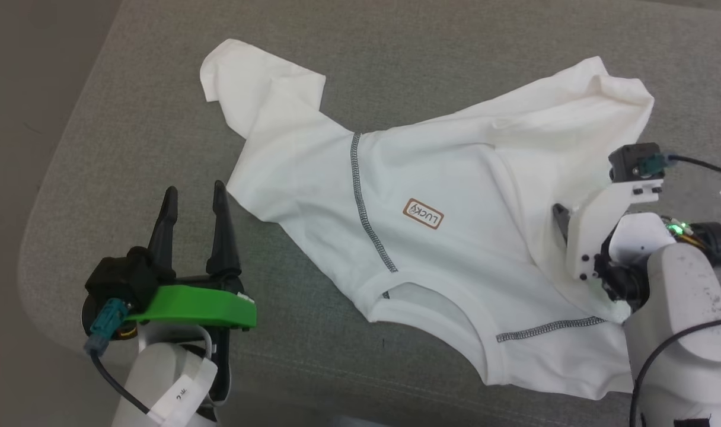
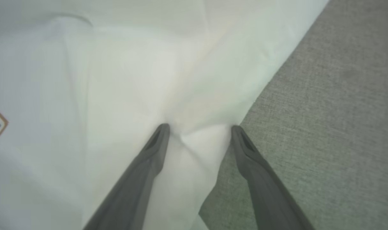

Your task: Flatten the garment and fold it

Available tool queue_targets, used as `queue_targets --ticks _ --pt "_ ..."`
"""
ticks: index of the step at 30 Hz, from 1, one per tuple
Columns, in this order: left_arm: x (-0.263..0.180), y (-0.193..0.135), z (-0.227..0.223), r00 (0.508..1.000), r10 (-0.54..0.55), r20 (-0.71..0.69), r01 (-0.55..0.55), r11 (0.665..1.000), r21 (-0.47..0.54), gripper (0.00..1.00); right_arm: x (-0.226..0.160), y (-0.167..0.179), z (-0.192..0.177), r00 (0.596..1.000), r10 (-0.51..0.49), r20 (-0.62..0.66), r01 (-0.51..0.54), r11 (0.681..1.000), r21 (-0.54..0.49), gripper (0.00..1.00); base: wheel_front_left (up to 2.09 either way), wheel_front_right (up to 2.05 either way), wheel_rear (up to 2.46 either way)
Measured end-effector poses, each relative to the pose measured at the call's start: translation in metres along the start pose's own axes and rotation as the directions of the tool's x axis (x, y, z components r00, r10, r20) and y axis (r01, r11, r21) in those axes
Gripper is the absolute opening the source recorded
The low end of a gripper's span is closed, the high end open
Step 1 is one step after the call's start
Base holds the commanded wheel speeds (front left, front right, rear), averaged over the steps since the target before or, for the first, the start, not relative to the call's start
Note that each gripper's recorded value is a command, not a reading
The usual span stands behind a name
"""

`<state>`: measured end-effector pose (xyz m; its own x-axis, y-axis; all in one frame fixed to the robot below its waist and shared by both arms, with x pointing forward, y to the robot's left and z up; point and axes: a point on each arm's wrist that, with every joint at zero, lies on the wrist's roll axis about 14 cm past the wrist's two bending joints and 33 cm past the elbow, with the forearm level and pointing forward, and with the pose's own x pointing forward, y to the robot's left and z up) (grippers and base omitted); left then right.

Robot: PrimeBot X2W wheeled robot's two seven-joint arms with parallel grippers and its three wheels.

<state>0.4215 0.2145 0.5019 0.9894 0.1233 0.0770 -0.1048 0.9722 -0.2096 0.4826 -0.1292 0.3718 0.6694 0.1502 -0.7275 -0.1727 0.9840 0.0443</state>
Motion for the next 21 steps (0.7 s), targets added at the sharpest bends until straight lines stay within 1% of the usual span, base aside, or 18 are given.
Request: queue_targets --ticks 1,2,3,7,9,12,16,18,21 --pt "0.0 0.002 -0.002 1.0 0.005 -0.004 -0.005 1.0 -0.002 1.0 0.004 0.0 0.0 1.0 -0.003 -0.025 0.003 1.0 -0.009 0.47 0.0 0.0 0.0" --pt "0.0 0.003 -0.003 1.0 0.011 -0.009 -0.011 1.0 -0.002 1.0 0.007 0.0 0.003 0.999 -0.008 -0.034 0.008 1.0 -0.018 0.21 0.0 0.0 0.0" --pt "0.0 0.005 -0.005 1.0 0.014 -0.015 -0.014 1.0 -0.002 1.0 0.01 -0.001 0.007 0.999 -0.02 -0.039 0.018 0.999 -0.033 0.0 0.0 0.0 0.0" --pt "-0.002 0.015 -0.01 0.999 0.04 -0.028 -0.04 0.999 0.005 1.0 0.017 -0.01 0.026 0.998 -0.058 0.001 0.058 0.997 -0.055 0.0 0.0 0.0 0.0" --pt "-0.002 0.019 -0.011 0.998 0.052 -0.032 -0.051 0.999 0.009 1.0 0.019 -0.019 0.04 0.996 -0.081 0.049 0.084 0.994 -0.067 0.0 0.0 0.0 0.0" --pt "-0.002 0.023 -0.012 0.998 0.059 -0.036 -0.058 0.998 0.014 1.0 0.019 -0.033 0.079 0.98 -0.114 0.165 0.131 0.987 -0.096 0.0 0.0 0.0 0.0" --pt "0.004 0.025 -0.014 0.998 0.056 -0.036 -0.056 0.998 0.019 1.0 0.014 -0.042 0.147 0.929 -0.135 0.344 0.198 0.968 -0.155 0.0 0.0 0.0 0.0" --pt "0.008 0.022 -0.015 0.998 0.048 -0.035 -0.047 0.999 0.019 1.0 0.011 -0.043 0.181 0.892 -0.133 0.433 0.234 0.954 -0.189 0.0 0.0 0.0 0.0" --pt "0.015 0.019 -0.016 0.999 0.037 -0.033 -0.037 0.999 0.017 1.0 0.011 -0.04 0.221 0.843 -0.112 0.525 0.265 0.938 -0.225 0.0 0.0 0.0 0.0"
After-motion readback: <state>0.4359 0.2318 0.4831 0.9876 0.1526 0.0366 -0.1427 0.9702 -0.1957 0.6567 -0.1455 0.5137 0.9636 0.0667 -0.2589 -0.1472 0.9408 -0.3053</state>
